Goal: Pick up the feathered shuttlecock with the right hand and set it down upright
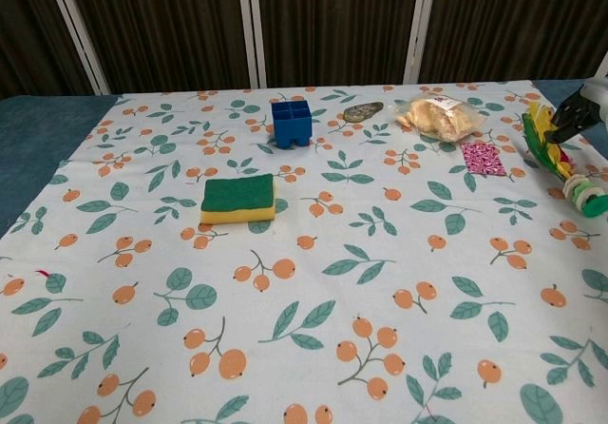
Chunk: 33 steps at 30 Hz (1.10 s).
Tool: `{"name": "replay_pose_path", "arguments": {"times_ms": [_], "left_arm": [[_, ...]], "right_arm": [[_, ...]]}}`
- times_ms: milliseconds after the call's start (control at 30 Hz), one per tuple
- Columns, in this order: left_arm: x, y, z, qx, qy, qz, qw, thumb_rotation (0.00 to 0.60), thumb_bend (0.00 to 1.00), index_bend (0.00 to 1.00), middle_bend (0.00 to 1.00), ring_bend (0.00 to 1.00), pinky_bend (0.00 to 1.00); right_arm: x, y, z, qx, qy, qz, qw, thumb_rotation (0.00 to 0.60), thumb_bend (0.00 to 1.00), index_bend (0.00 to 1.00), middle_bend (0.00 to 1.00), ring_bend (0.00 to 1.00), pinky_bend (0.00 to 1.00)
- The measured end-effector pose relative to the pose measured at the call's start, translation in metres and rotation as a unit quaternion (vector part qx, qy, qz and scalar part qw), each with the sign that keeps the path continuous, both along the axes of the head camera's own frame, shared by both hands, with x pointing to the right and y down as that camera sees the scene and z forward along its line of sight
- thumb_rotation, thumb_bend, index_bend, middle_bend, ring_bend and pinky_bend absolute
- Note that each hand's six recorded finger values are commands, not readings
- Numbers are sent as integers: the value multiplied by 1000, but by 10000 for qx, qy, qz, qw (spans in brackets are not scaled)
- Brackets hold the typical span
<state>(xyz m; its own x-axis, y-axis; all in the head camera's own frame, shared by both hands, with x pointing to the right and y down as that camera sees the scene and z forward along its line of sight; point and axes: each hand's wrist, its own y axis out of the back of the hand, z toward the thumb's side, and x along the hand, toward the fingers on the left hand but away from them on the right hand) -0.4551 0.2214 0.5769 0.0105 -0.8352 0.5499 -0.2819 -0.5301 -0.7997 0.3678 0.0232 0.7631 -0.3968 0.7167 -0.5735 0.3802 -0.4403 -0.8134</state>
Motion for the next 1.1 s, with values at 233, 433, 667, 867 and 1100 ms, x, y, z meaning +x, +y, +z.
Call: {"name": "replay_pose_path", "arguments": {"times_ms": [233, 433, 667, 867, 1100], "left_arm": [[0, 1, -1, 28, 42, -18, 10000, 600, 116, 0, 0, 0, 0], [1, 1, -3, 56, 84, -30, 9999, 600, 116, 0, 0, 0, 0], [4, 1, -6, 163, 120, 47, 9998, 600, 116, 0, 0, 0, 0], [9, 4, -7, 192, 160, 101, 9996, 600, 116, 0, 0, 0, 0], [9, 4, -6, 199, 126, 108, 9997, 600, 116, 0, 0, 0, 0]], "right_arm": [[-25, 6, -18, 304, -654, 8, 9974, 600, 380, 644, 279, 0, 0], [-31, 21, -51, 892, -1242, 263, 9879, 600, 379, 644, 280, 0, 0], [-21, 38, -86, 1472, -1554, 493, 9756, 600, 380, 644, 281, 0, 0], [-24, 51, -100, 1566, -1765, 623, 9698, 600, 380, 645, 281, 0, 0], [-27, 74, -102, 1451, -1895, 779, 9680, 600, 379, 645, 283, 0, 0]]}}
